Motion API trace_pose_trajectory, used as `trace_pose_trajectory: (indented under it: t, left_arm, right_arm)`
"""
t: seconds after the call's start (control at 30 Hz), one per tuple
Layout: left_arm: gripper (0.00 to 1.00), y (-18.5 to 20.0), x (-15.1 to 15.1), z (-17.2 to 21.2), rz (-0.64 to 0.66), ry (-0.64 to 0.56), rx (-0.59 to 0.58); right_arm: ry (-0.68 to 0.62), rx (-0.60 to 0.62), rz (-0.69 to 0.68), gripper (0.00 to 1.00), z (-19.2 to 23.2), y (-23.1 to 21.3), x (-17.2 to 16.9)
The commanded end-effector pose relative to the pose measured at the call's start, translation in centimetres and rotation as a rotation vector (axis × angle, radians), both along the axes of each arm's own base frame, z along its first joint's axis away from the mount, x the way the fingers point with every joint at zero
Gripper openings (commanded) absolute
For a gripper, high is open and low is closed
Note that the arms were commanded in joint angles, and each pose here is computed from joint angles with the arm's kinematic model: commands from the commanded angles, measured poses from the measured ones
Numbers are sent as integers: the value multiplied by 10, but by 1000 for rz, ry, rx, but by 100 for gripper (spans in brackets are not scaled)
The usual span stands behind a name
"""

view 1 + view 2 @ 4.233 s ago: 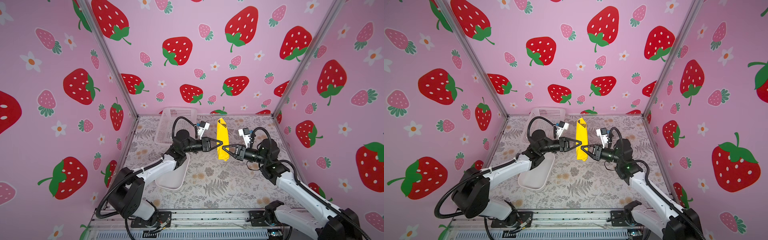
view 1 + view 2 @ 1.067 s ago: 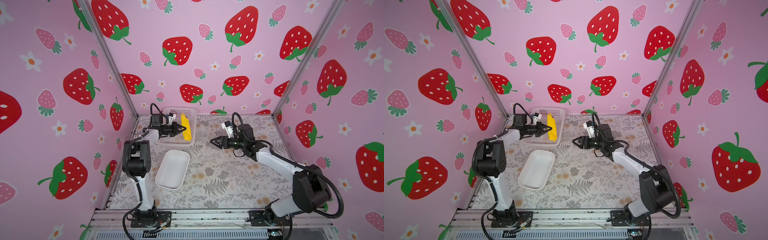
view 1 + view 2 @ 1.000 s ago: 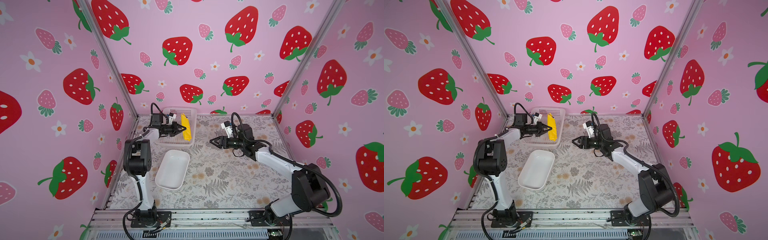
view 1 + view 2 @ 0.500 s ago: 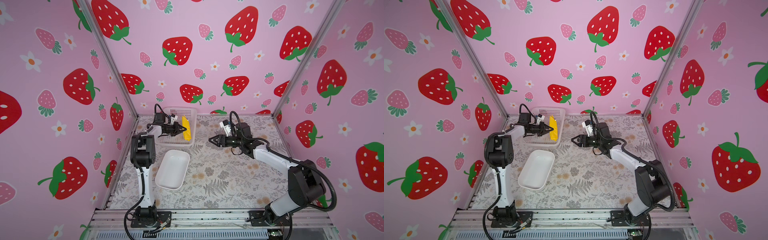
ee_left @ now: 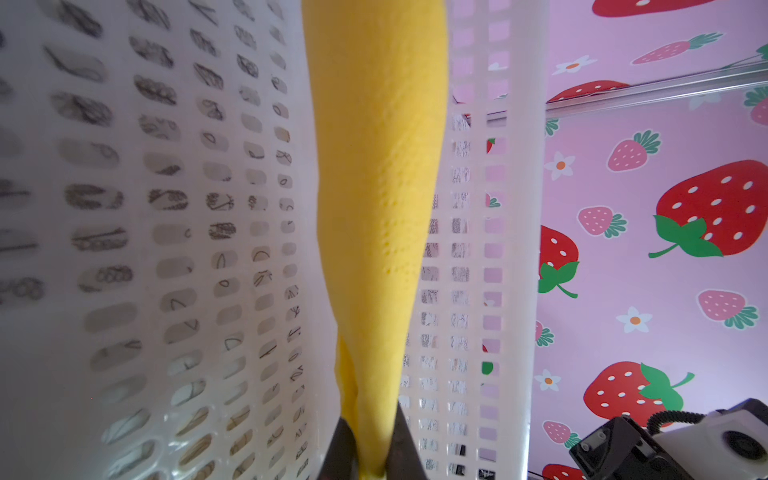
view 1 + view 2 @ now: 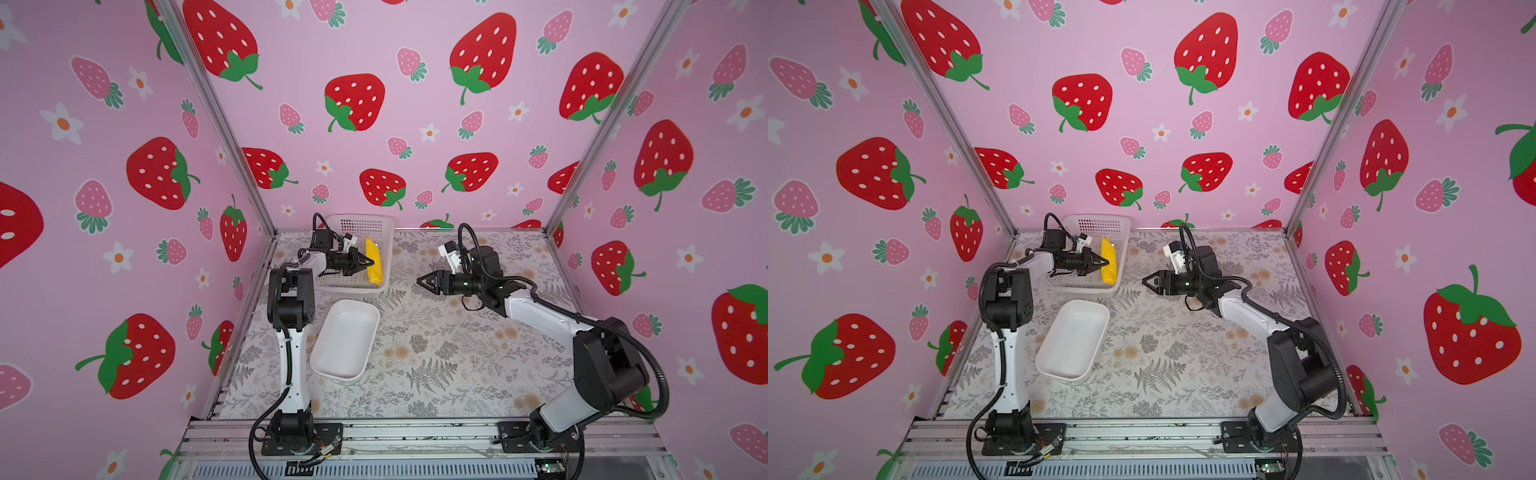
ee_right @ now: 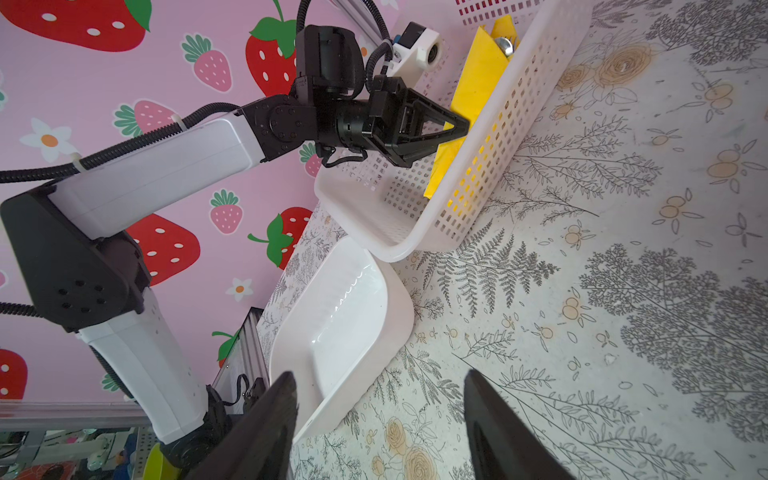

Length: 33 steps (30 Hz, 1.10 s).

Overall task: Place the utensils on the paper napkin and roll it up
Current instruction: 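Carry the yellow bundle with the left gripper over the white basket, then lower the bundle into the white basket with the left gripper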

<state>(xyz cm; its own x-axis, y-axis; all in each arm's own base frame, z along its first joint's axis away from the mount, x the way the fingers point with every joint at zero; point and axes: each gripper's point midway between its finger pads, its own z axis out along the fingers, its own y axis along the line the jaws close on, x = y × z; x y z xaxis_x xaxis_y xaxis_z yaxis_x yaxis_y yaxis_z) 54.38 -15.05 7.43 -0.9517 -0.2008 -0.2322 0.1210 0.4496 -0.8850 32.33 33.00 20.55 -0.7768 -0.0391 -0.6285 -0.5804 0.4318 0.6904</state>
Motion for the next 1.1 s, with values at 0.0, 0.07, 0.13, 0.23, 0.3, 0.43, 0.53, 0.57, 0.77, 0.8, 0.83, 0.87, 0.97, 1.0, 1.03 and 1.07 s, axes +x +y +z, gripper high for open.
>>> trace_pose_trajectory:
  t: [0.0, 0.07, 0.13, 0.23, 0.3, 0.43, 0.53, 0.57, 0.77, 0.8, 0.83, 0.87, 0.97, 1.0, 1.03, 1.07]
  left_arm:
    - [1, -5, 6, 18, -34, -40, -26]
    - [1, -9, 5, 13, -45, -28, -2]
    - [1, -11, 5, 8, -53, -13, 18]
    - [1, -17, 4, 0, -74, 6, 41]
    - [2, -18, 4, -3, -79, 18, 57]
    - [2, -19, 4, -10, -78, 33, 75]
    - [2, -19, 5, -15, -71, 49, 90]
    - [2, -18, 6, -17, -66, 55, 95]
    - [4, -17, 7, -27, -62, 89, 138]
    - [4, -17, 7, -28, -64, 94, 140]
    - [4, -18, 8, -28, -66, 94, 141]
    - [4, -19, 8, -29, -69, 97, 143]
    - [5, -21, 8, -30, -74, 106, 147]
    - [4, -21, 8, -30, -78, 107, 148]
    - [9, -21, 8, -30, -79, 108, 155]
    - [11, -20, 8, -31, -76, 112, 167]
  right_arm:
    - [-21, 7, 12, 65, 5, 4, 2]
    - [-22, 7, 12, 66, 6, 4, 2]
    - [-17, 5, 14, 66, 4, 4, 1]
    - [-17, 4, 13, 66, 5, 4, 1]
    - [-16, 3, 14, 66, 4, 3, 0]
    - [-13, -2, 15, 66, 2, 2, -1]
    - [-12, -3, 16, 66, 2, 2, -2]
    - [-11, -3, 16, 66, 2, 2, -2]
    - [-13, -8, 18, 66, 2, 1, -3]
    - [-13, -8, 17, 66, 2, 1, -3]
    - [-13, -9, 18, 66, 2, 1, -3]
    - [-12, -10, 18, 66, 2, 1, -4]
    - [-12, -13, 18, 66, 1, 0, -4]
    - [-10, -14, 18, 66, 1, 0, -5]
    - [-11, -14, 18, 66, 1, 0, -4]
    - [-8, -17, 18, 66, -1, 0, -5]
